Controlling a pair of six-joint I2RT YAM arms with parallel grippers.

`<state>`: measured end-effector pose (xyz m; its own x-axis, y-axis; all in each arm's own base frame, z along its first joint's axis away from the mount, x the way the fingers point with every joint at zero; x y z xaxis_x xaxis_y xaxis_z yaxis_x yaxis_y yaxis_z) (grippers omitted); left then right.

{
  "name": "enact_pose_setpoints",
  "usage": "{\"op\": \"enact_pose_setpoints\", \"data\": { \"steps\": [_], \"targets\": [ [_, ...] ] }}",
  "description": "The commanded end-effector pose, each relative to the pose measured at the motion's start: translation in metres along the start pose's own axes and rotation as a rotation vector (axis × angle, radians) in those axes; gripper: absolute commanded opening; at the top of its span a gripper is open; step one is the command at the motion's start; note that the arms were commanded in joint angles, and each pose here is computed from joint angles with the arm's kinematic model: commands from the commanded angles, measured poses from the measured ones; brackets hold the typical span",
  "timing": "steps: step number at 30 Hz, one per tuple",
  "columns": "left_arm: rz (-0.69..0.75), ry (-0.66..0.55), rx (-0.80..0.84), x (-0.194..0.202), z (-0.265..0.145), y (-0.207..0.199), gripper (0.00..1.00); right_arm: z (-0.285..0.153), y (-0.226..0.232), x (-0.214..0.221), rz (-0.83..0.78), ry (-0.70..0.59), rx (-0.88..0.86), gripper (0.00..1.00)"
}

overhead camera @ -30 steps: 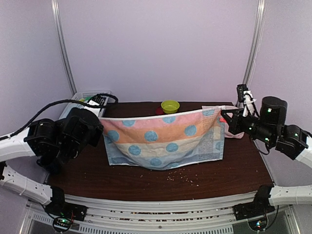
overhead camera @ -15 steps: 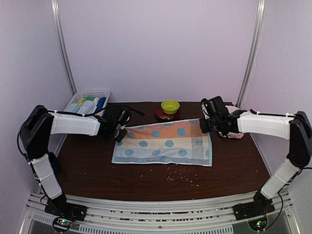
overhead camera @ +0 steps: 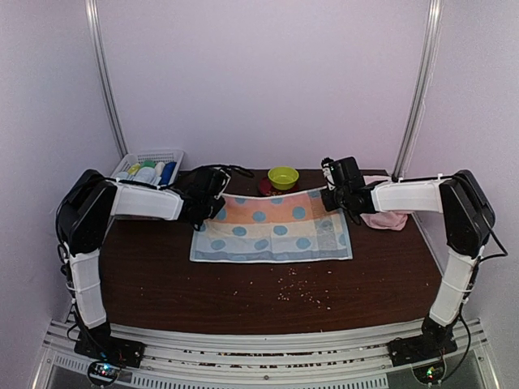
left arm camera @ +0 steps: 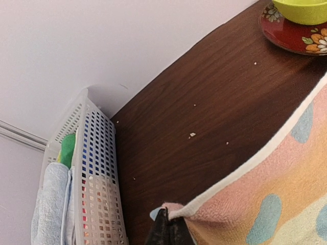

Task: Roll the towels
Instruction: Fold the towel at the center of the board.

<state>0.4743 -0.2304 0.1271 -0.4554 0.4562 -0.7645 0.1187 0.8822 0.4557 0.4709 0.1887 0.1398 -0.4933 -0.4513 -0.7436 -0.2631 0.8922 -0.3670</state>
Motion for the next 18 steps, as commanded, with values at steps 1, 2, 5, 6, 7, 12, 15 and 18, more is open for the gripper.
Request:
{"op": "enact_pose_setpoints", "data": {
  "steps": [1,2,5,6,7,12,15,18],
  "targets": [
    [-0.012,-0.053,-0.052,-0.009,0.003,0.016,0.0,0.001,-0.02,-0.014,0.021,-0.097,0.002,0.0],
    [-0.007,-0.048,-0.057,-0.007,0.003,0.017,0.0,0.0,-0.019,-0.013,0.019,-0.102,-0.009,0.0],
    [-0.011,-0.05,-0.06,-0.001,-0.003,0.022,0.0,-0.001,-0.013,0.0,0.003,-0.094,-0.041,0.0],
    [-0.012,-0.05,-0.057,0.0,-0.005,0.023,0.0,-0.002,-0.012,0.004,-0.001,-0.088,-0.049,0.0],
    [-0.015,-0.048,-0.055,0.002,-0.007,0.026,0.0,-0.004,-0.011,0.008,-0.001,-0.084,-0.055,0.0],
    [-0.021,-0.042,-0.035,0.008,-0.016,0.029,0.0,-0.016,-0.011,0.022,0.015,-0.088,-0.073,0.0],
    [-0.028,-0.039,-0.021,0.013,-0.022,0.031,0.0,-0.025,-0.011,0.021,0.021,-0.105,-0.089,0.0],
    [-0.039,-0.041,0.008,0.017,-0.027,0.03,0.0,-0.029,-0.011,0.025,0.017,-0.083,-0.099,0.0]
  ]
}}
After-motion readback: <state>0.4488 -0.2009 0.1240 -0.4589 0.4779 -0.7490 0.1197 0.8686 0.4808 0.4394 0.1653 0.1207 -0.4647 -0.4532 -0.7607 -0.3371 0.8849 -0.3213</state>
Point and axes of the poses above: each gripper's point midway between its finger pads, its own z axis out along the fingers, its own y axis along the line the jaws close on, x = y × z, the point moved 1 cm from there along -z, back along the fingers, and after that the axes turned 11 degrees about -z, right-handed, at the moved point
